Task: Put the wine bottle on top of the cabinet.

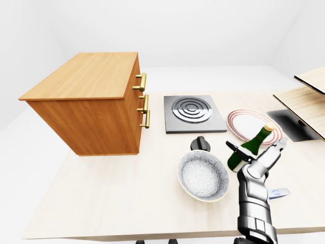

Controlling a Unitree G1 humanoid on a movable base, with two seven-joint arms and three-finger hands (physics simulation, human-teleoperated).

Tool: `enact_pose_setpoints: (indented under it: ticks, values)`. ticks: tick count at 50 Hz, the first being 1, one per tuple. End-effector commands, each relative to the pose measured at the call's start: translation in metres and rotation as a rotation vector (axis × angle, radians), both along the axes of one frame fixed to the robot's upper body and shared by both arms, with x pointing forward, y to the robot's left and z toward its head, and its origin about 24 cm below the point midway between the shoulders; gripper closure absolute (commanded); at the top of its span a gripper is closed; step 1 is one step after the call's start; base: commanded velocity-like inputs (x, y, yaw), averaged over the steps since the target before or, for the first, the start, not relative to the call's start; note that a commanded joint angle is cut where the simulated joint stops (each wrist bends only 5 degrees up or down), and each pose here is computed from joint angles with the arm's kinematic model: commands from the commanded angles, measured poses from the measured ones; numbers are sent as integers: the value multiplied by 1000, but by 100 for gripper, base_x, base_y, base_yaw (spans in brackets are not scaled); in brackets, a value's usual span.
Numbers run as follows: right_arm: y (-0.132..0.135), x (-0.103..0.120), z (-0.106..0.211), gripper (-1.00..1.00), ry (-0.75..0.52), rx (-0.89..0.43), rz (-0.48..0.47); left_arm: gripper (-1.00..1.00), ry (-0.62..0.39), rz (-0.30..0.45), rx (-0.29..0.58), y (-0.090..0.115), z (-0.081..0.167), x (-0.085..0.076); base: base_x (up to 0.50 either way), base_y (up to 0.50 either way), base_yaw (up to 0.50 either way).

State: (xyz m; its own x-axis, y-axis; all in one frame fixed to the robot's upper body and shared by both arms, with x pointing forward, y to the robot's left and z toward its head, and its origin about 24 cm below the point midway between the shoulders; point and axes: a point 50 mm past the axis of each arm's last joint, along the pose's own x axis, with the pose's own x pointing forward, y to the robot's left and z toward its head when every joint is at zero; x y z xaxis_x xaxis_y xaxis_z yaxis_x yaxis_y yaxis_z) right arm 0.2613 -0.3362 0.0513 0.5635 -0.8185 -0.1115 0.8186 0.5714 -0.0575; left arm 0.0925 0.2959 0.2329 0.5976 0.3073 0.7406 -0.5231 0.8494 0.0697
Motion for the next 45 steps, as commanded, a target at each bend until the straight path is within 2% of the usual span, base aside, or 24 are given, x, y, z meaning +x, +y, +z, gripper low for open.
enact_pose_setpoints:
  ticks: [1, 29, 30, 31, 32, 45]
  values:
    - [-5, 2, -2, -100, 24, 9, -9, -100, -1, -1, -2, 0, 0, 0, 0, 0, 0]
    - [-8, 12, -15, -100, 116, 42, -10, -100, -13, -3, -1, 0, 2, -2, 0, 0, 0]
    - [-8, 12, -15, -36, 116, 42, -9, -100, -13, -2, 0, 0, 2, -2, 0, 0, 0]
    - [-8, 12, -15, 9, 115, 42, -9, -100, -14, -3, -1, 0, 2, -2, 0, 0, 0]
    - [-8, 12, -15, 80, 114, 45, -10, -100, -13, -3, 0, 0, 2, -2, 0, 0, 0]
    - [-9, 10, -18, 84, 124, 50, -12, -100, -12, -4, 1, -1, 2, -1, 0, 0, 0]
